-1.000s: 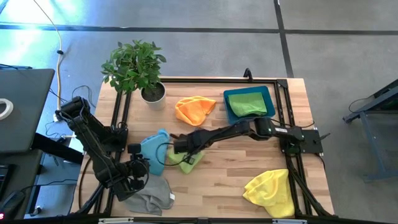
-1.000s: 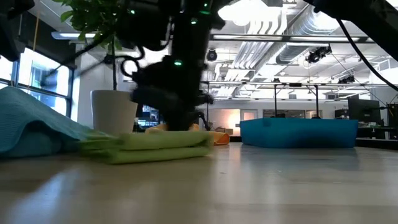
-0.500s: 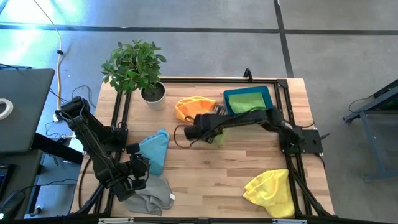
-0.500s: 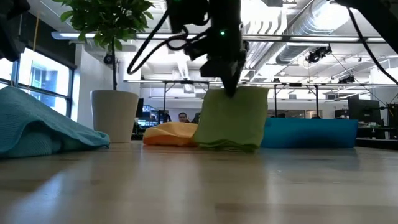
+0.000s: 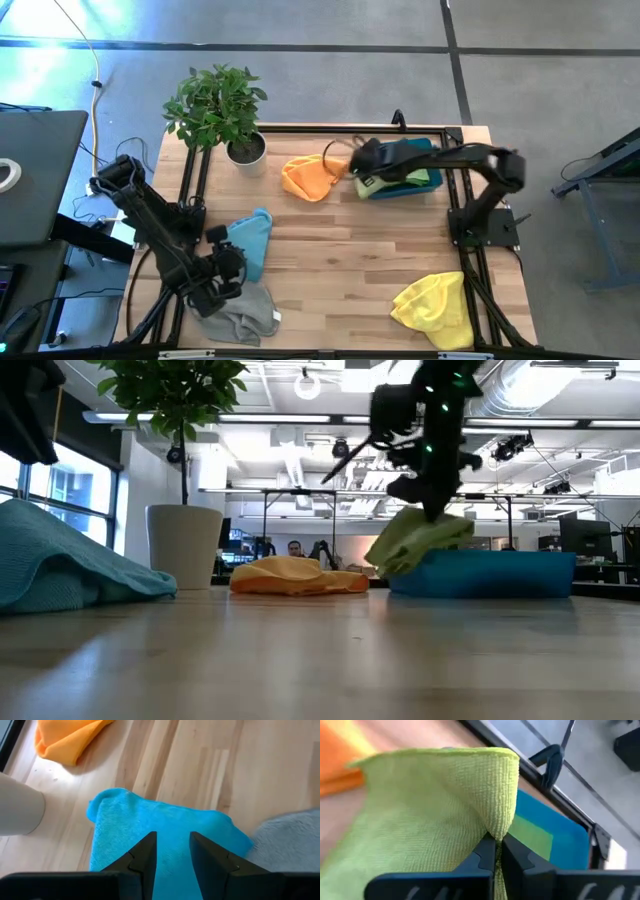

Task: Fold microfiber towels
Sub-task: Put the light green microfiber cloth into the blue bin

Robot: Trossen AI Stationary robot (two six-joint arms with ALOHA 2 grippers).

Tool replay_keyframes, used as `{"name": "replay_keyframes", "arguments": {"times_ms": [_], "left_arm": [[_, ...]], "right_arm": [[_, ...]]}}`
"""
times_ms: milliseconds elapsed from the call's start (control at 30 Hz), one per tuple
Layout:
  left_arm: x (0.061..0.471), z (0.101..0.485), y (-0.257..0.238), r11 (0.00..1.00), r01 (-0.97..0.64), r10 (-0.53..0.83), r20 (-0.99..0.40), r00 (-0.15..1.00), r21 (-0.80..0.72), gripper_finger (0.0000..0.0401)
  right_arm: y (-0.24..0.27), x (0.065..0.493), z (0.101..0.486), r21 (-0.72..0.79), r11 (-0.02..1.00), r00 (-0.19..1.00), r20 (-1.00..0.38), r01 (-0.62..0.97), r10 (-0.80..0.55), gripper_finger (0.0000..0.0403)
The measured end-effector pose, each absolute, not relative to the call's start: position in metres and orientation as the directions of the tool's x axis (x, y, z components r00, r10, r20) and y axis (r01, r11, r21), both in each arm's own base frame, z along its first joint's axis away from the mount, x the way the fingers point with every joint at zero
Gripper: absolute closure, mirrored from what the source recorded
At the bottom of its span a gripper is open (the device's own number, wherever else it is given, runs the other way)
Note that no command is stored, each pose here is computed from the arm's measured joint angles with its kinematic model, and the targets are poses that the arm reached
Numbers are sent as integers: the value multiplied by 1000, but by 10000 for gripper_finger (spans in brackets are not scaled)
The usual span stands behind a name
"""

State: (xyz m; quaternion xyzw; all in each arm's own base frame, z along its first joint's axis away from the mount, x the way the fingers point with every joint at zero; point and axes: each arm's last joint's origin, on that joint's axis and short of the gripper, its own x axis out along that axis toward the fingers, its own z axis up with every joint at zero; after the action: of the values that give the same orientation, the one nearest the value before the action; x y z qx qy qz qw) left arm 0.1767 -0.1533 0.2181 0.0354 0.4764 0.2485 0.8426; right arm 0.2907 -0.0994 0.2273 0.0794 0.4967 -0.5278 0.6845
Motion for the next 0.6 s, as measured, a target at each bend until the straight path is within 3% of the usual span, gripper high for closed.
{"name": "replay_keyframes", "arguments": {"times_ms": [200,600], "left_arm": [[187,218,-141,854,-414,479,-786,391,314,295],[200,218,-121,821,-458,515,-788,338,340,295]], "right_arm": [[-131,258,208,-337,382,-4,-754,861,-656,402],[-149,231,196,-420,416,-135,-817,807,-561,402]]}}
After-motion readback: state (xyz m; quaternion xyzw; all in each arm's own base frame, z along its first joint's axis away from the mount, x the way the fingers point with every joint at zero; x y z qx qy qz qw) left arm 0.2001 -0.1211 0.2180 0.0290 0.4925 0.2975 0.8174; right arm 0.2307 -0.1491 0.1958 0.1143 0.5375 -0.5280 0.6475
